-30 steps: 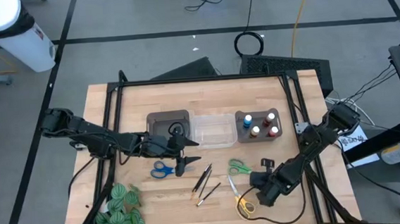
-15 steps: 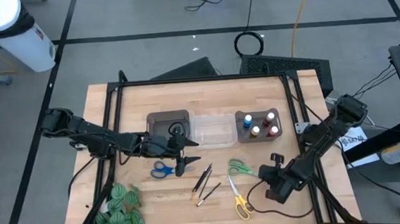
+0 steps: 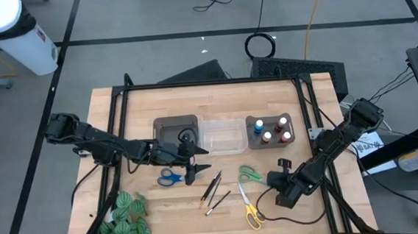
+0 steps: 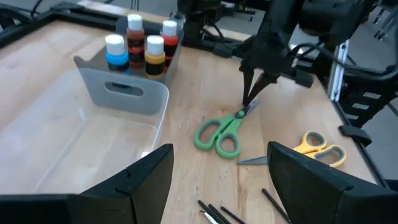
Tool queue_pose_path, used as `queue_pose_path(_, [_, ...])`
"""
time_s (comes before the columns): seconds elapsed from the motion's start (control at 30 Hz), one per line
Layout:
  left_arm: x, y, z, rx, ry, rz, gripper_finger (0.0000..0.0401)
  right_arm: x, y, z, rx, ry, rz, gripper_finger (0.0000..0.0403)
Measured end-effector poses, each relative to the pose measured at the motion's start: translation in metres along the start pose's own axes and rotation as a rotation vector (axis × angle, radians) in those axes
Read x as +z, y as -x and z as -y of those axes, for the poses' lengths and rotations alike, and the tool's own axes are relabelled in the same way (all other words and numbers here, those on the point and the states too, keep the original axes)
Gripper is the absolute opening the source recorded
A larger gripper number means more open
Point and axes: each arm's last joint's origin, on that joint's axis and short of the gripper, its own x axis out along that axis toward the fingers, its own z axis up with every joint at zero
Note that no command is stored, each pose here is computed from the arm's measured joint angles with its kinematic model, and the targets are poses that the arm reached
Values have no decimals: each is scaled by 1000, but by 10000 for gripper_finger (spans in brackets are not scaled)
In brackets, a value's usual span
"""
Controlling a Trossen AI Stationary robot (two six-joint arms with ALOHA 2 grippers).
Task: Pick & Place Paint Supplies
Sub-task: Put the green scissors into the transparent bin
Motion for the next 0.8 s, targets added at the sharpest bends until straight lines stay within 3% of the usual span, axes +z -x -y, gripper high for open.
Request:
queue_pose_path(0.3, [-11,-19,0,-4,-32,23,271,4,2,-4,28,1,33,0])
queue_pose_path(0.8, [-10,-19,1,-9,-41,40,271,7,4,-10,114,2,34,0])
